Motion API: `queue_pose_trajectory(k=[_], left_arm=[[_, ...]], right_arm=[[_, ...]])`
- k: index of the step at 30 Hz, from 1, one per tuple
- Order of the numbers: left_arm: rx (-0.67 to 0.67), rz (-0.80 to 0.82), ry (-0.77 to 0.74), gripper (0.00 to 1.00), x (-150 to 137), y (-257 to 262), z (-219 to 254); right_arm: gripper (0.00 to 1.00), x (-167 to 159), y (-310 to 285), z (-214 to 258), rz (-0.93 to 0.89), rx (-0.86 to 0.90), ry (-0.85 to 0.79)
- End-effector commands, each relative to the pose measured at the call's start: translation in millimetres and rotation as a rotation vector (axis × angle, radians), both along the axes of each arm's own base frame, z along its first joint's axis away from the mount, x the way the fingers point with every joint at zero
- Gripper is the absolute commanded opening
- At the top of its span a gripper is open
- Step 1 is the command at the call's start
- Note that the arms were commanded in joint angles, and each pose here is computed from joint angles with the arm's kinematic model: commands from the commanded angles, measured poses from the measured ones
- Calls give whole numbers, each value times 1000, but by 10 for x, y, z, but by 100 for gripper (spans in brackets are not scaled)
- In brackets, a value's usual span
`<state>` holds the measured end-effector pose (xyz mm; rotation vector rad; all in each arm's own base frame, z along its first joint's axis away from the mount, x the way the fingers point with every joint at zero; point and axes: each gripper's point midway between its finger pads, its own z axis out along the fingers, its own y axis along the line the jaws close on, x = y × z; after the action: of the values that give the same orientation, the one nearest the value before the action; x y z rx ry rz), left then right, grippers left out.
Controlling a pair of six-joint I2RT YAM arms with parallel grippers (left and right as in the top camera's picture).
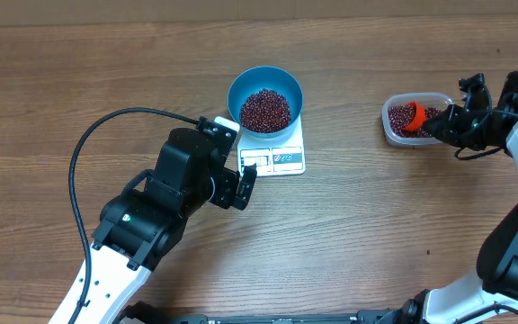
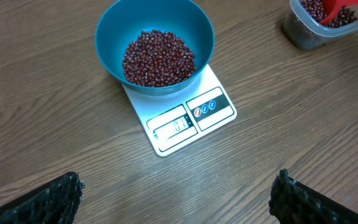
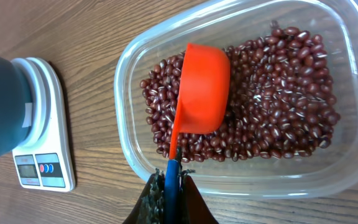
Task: Scoop item into bowl and weigh 150g on scale
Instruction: 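Drag the scoop through the beans to fill it, right gripper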
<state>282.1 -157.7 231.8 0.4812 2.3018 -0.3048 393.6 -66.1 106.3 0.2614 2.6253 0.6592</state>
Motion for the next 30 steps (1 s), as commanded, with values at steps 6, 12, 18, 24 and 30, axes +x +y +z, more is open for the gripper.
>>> queue_pose_trajectory(k=[6, 12, 18, 24, 30], left_arm=[[12, 7, 0, 100, 11, 34, -26], [12, 7, 0, 99, 10, 35, -26], [12, 7, 0, 100, 10, 35, -26], [12, 7, 0, 99, 11, 34, -26], [12, 7, 0, 100, 11, 34, -26]], right_arm=[[4, -5, -68, -55, -23, 86, -9], [4, -55, -79, -211, -33, 102, 24], [4, -82, -66, -314, -33, 108, 38], [4, -85, -64, -318, -34, 110, 39], [4, -79, -40, -304, -40, 128, 40]])
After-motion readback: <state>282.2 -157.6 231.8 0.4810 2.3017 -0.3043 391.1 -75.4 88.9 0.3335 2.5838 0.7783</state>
